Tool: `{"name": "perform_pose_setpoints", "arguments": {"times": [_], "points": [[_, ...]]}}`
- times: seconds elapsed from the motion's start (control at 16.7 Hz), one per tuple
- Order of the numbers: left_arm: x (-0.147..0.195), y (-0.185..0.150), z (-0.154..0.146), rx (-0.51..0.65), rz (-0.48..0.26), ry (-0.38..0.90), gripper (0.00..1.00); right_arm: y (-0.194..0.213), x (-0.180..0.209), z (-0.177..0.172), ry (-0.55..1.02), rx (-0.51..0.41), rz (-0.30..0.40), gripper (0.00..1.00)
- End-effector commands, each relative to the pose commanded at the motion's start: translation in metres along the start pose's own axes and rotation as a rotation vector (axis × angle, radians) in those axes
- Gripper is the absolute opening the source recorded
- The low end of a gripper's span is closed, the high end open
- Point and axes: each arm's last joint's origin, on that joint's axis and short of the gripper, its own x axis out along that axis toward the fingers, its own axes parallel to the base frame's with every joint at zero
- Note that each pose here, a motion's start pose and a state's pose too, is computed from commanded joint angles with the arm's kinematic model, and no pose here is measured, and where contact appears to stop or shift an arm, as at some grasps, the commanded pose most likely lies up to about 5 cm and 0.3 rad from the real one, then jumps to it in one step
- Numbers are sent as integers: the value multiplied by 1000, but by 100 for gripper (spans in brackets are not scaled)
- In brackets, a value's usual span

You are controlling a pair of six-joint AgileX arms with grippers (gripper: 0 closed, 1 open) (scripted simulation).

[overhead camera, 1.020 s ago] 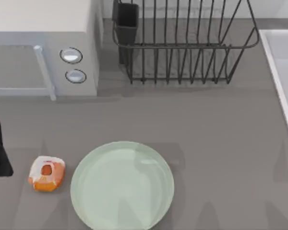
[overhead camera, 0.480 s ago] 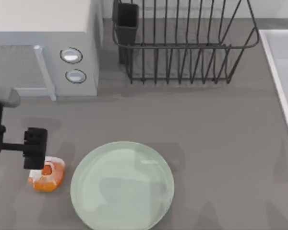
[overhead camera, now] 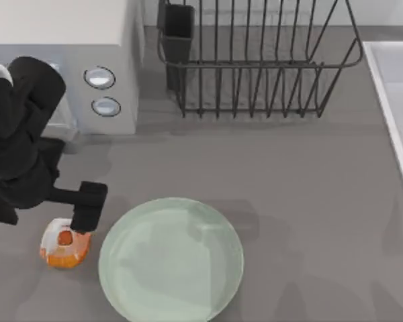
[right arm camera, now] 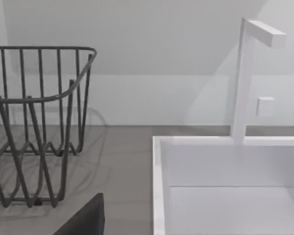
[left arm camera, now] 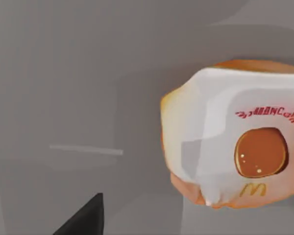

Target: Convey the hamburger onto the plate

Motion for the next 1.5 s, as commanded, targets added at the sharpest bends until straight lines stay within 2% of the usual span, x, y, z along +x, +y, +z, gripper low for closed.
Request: {"name": "perform_pose_setpoints", "arguments": {"times": [0.18, 0.48, 1.02, 1.32, 1.5], "points": [[4, -4, 8, 6, 5, 41, 100, 0, 0, 0, 0, 0, 0, 100], [5, -2, 7, 3, 5, 40, 100, 0, 0, 0, 0, 0, 0, 100], [80, -3, 6, 6, 4, 37, 100, 0, 0, 0, 0, 0, 0, 100], [84, -3, 5, 6, 5, 41, 100, 0, 0, 0, 0, 0, 0, 100], [84, -3, 5, 6, 5, 41, 77, 0, 0, 0, 0, 0, 0, 100]]}}
